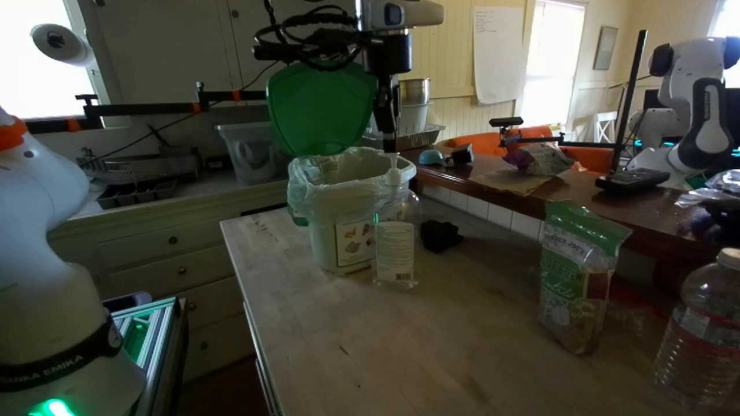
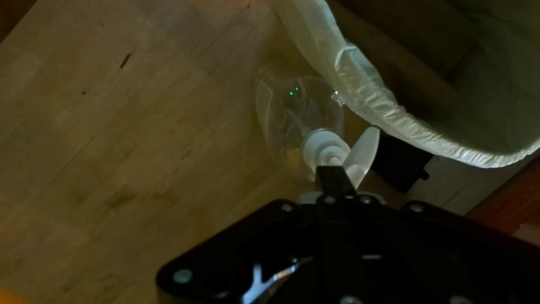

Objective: Move the pump bottle forwards.

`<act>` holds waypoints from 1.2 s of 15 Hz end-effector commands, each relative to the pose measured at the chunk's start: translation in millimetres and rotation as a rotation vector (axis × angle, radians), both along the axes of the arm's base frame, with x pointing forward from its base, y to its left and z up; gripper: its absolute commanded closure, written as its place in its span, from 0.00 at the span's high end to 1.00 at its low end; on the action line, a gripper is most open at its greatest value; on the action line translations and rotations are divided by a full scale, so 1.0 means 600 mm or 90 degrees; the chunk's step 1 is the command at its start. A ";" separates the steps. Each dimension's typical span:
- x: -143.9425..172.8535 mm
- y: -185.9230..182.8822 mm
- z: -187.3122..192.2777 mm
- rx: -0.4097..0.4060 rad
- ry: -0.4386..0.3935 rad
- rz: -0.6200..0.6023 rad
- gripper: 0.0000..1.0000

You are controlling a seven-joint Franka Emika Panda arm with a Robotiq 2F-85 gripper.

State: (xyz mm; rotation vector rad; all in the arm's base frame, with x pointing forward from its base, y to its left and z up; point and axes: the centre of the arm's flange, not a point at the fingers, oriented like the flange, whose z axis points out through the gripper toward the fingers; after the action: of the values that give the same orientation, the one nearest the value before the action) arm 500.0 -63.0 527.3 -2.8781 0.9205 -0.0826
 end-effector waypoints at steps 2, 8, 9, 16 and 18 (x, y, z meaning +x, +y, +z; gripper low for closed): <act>-0.010 -0.006 0.012 -0.007 -0.007 -0.007 0.00; -0.015 -0.011 0.030 -0.008 -0.023 -0.005 0.46; -0.015 -0.011 0.035 -0.006 -0.027 -0.002 0.55; -0.030 -0.018 0.078 -0.010 -0.073 0.086 1.00; -0.035 -0.018 0.089 -0.010 -0.081 0.123 1.00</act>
State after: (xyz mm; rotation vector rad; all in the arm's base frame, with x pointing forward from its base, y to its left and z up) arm 487.5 -71.7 572.8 -2.9092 0.7424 -0.2326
